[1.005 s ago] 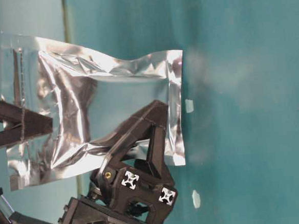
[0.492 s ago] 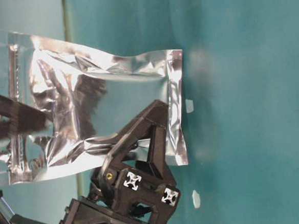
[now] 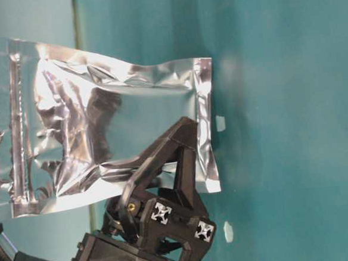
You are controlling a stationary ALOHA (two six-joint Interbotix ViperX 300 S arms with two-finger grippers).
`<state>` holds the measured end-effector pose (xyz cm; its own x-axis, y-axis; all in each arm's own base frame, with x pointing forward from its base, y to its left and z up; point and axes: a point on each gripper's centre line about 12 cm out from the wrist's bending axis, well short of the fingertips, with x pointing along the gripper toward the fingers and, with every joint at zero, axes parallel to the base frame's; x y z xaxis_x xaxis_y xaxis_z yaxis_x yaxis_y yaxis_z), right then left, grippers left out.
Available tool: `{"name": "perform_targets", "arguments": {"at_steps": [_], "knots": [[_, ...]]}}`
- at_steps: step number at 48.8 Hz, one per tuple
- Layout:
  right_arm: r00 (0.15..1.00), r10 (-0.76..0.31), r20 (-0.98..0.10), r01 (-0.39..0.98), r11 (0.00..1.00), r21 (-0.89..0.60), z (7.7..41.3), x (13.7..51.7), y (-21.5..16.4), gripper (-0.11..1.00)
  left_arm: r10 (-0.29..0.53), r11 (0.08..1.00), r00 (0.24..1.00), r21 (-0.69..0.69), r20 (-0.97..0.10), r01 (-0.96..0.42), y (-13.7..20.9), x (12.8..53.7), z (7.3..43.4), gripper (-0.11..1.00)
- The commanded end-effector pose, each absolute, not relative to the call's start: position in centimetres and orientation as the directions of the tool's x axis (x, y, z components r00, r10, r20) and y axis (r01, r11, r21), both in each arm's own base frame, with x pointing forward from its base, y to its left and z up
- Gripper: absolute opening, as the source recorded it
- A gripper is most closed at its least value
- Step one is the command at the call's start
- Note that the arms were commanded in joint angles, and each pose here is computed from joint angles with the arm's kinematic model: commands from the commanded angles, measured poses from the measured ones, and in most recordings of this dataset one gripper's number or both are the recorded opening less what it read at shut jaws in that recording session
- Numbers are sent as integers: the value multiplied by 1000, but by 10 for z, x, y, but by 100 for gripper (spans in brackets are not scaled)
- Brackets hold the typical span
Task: Hand over the silver zip bag and make it stand upright.
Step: 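Open the right gripper and pull it back to the right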
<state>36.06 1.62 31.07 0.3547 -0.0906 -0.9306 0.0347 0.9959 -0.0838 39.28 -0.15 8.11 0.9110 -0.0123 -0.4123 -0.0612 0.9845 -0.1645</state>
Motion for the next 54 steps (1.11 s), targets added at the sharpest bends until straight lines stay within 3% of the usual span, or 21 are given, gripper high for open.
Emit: {"name": "perform_targets", "arguments": {"at_steps": [1, 24, 35, 54], "knots": [[421, -81, -903, 63, 996, -60, 324, 343, 19, 91, -23, 986, 915, -162, -403, -47, -5, 395, 84, 32], [730, 1, -683, 49, 997, 54, 323, 279, 25, 91, -25, 986, 916, -163, -400, -44, -7, 395, 85, 32], [770, 19, -638, 36, 997, 73, 307, 250, 22, 91, -27, 986, 916, -163, -400, -42, -7, 395, 85, 32], [809, 33, -586, 26, 995, 91, 302, 233, 21, 91, -30, 986, 917, -163, -398, -39, -8, 395, 85, 32]]}}
